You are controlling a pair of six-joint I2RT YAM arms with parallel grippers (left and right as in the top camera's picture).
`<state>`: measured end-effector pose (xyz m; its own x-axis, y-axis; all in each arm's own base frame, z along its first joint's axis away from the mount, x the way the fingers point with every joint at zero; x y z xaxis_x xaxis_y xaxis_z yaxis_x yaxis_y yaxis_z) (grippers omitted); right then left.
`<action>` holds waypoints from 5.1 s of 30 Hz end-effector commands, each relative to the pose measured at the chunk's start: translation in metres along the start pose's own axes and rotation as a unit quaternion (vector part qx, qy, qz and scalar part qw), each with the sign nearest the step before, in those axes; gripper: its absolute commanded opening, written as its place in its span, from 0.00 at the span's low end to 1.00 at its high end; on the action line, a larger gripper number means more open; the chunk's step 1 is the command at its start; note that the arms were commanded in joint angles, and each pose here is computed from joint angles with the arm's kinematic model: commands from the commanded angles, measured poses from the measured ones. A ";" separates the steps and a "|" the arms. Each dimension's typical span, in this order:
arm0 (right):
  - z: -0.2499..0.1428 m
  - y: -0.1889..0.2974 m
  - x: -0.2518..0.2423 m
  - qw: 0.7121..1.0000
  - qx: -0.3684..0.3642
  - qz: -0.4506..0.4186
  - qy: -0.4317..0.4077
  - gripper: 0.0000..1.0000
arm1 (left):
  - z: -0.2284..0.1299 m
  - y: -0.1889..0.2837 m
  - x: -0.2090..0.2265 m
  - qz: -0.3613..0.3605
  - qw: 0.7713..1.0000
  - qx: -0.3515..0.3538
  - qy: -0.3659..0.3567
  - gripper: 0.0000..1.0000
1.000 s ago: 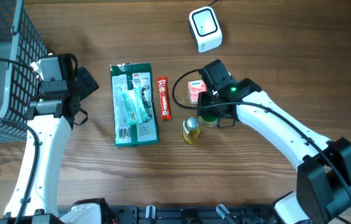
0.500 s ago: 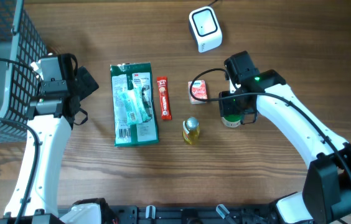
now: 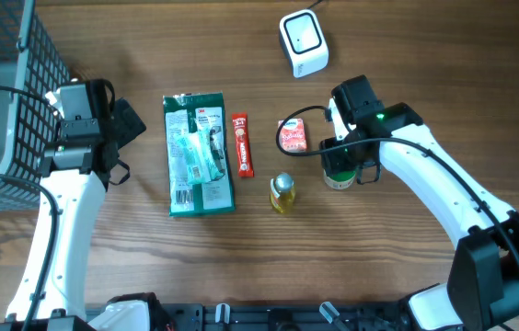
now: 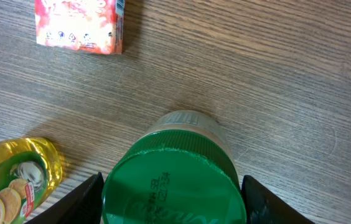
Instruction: Scan the item barcode
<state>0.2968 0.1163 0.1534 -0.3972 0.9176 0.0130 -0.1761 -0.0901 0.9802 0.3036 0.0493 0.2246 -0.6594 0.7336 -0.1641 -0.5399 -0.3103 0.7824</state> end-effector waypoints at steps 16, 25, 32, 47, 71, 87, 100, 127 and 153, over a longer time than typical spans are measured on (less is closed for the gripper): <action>0.018 0.011 0.000 0.998 -0.062 0.004 0.011 0.66 | 0.005 0.003 0.001 0.004 1.000 -0.010 -0.002 1.00; 0.027 0.019 -0.009 0.994 -0.085 -0.037 -0.057 0.99 | 0.005 0.003 0.001 0.003 1.000 -0.010 -0.002 1.00; 0.060 0.114 -0.008 0.975 -0.138 -0.021 -0.173 1.00 | 0.005 0.003 0.001 0.004 1.000 -0.010 -0.002 1.00; 0.033 0.049 -0.002 0.988 0.034 -0.011 -0.151 1.00 | 0.005 0.003 0.001 0.003 1.000 -0.010 -0.002 1.00; 0.013 -0.048 0.001 0.985 0.086 0.003 -0.147 1.00 | 0.005 0.003 0.001 0.004 1.000 -0.010 -0.002 1.00; 0.011 -0.034 -0.004 0.989 0.072 -0.020 -0.128 0.81 | 0.005 0.003 0.001 0.004 1.000 -0.010 -0.002 1.00; 0.019 -0.036 -0.004 0.991 0.048 -0.015 -0.122 0.92 | 0.005 0.003 0.001 0.003 1.000 -0.010 -0.002 1.00; 0.004 -0.059 -0.004 0.990 0.054 -0.019 -0.129 0.84 | 0.005 0.003 0.001 0.003 1.000 -0.010 -0.002 1.00; 0.001 -0.029 -0.006 0.984 0.080 0.025 -0.155 0.40 | 0.005 0.003 0.001 0.003 1.000 -0.010 -0.002 1.00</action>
<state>0.2979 0.1152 0.0933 -0.1361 0.9906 0.0158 0.0278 -0.0121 0.9995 0.3037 0.0494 0.2247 -0.6594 0.7336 -0.1643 -0.5402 -0.3104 0.7822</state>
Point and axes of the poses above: each gripper's point midway between its finger pads, its own y axis back along the fingers, its own x axis along the line the jaws close on, z = x × y, the point moved 8 cm from there along y, back along the fingers, and after that the axes turned 8 degrees about y, right-handed, at the moved point
